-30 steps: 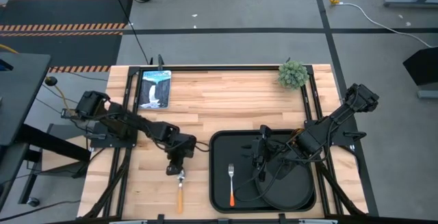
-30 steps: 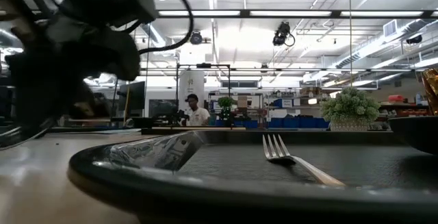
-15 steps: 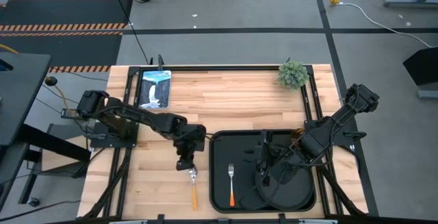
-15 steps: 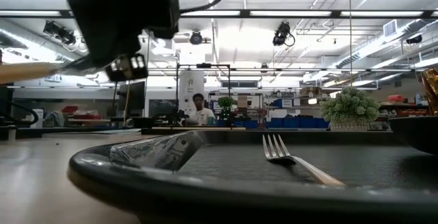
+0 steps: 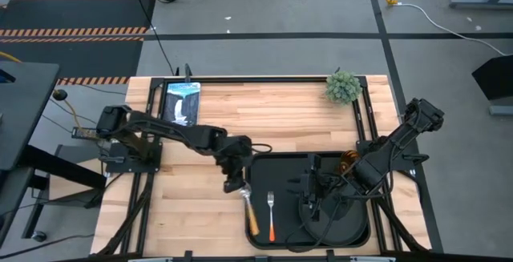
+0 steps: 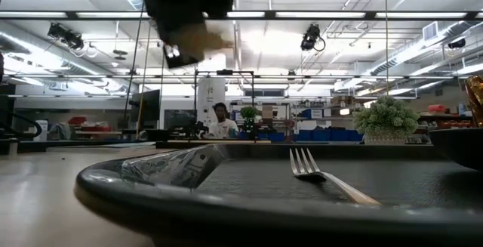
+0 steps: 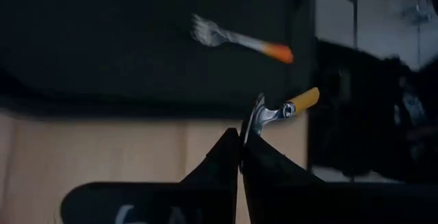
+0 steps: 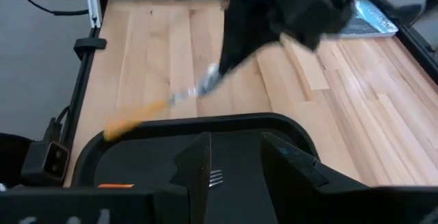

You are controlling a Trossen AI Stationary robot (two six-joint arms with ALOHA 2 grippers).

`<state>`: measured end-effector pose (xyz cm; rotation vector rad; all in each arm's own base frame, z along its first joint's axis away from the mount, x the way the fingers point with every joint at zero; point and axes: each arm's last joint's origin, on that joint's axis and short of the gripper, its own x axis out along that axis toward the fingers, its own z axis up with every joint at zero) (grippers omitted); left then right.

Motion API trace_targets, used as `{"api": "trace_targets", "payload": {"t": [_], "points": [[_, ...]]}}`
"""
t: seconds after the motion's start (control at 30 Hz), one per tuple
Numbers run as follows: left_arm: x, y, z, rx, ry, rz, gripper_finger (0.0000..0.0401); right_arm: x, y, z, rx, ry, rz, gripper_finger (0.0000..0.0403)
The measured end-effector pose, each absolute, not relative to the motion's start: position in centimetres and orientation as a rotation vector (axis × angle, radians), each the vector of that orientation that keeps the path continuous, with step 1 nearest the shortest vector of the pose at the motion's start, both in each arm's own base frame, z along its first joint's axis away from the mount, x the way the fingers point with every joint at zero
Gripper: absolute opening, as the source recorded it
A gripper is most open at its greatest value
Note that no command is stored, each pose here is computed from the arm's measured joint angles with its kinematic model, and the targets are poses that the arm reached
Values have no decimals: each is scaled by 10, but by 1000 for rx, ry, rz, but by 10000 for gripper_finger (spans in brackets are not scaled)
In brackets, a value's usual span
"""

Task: Pick and place plate/cup/fork/spoon on tray
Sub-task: Put the yellow spoon on the black tray

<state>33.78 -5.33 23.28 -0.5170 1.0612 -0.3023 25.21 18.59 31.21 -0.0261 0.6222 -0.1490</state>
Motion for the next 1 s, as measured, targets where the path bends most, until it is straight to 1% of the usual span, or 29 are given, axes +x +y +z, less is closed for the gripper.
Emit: {"api": "trace_targets", "payload": {"t": [0.13, 0.27, 0.43, 0.53, 0.67, 1.0], "points": [[356, -53, 216, -519, 1056, -256, 9, 252, 186, 312, -34, 617, -159, 134], [375, -54, 211, -513, 1053, -264, 9, 252, 186, 312, -34, 618, -159, 134], [391, -57, 200, -455, 1155, -295, 9, 251, 187, 312, -35, 618, -153, 134], [400, -59, 194, -437, 1182, -311, 9, 250, 188, 312, -31, 616, -152, 134], [407, -59, 190, -429, 1181, -331, 9, 250, 189, 312, -26, 613, -150, 134], [405, -61, 188, -422, 1213, -380, 10, 250, 189, 312, -21, 608, -150, 134]]}}
